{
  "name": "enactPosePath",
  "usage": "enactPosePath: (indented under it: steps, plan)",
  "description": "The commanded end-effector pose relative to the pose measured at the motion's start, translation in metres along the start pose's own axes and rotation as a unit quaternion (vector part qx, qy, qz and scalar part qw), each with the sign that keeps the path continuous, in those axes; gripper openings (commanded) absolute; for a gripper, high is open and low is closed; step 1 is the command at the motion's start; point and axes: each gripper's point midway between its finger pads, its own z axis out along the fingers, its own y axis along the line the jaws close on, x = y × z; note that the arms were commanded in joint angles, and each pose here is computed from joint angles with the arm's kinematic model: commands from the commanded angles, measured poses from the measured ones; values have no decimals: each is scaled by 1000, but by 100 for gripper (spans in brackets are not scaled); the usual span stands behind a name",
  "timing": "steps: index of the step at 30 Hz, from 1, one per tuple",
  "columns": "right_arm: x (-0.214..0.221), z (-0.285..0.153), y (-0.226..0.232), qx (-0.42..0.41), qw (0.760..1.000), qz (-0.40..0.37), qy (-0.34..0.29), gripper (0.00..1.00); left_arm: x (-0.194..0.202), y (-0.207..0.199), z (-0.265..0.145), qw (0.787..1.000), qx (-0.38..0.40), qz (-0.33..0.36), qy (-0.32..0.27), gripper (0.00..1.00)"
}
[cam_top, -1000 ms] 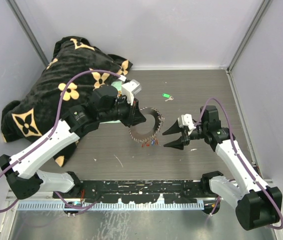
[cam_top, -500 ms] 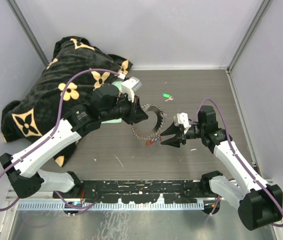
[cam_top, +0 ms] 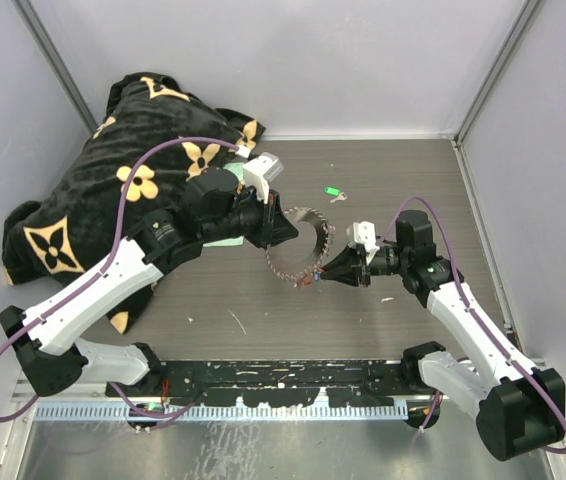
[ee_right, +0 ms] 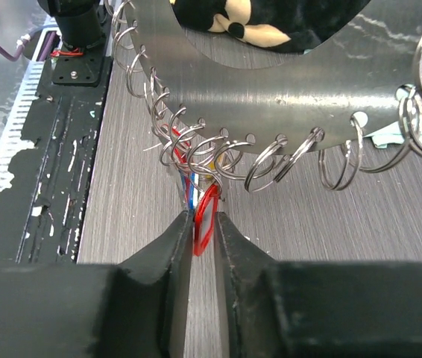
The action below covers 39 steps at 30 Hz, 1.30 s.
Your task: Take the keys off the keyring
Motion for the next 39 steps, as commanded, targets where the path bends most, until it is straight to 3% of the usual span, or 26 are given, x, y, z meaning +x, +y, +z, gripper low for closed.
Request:
enactPosePath:
  steps: [1, 8, 34, 39]
  plan:
    - [-11, 1, -2, 0, 1000, -24, -11, 19, -47, -22, -17, 996, 31, 11, -79, 0]
    - [-21, -4, 3, -9, 999, -33, -12, 1, -42, -17, -20, 997, 19, 17, -77, 0]
    - [-23, -12, -1, 6, 999, -31, 1, 2, -21, -4, -19, 997, 7, 56, -59, 0]
    - [-20, -9, 5, -4, 999, -35, 6, 9, -17, -7, -15, 995, 27, 75, -65, 0]
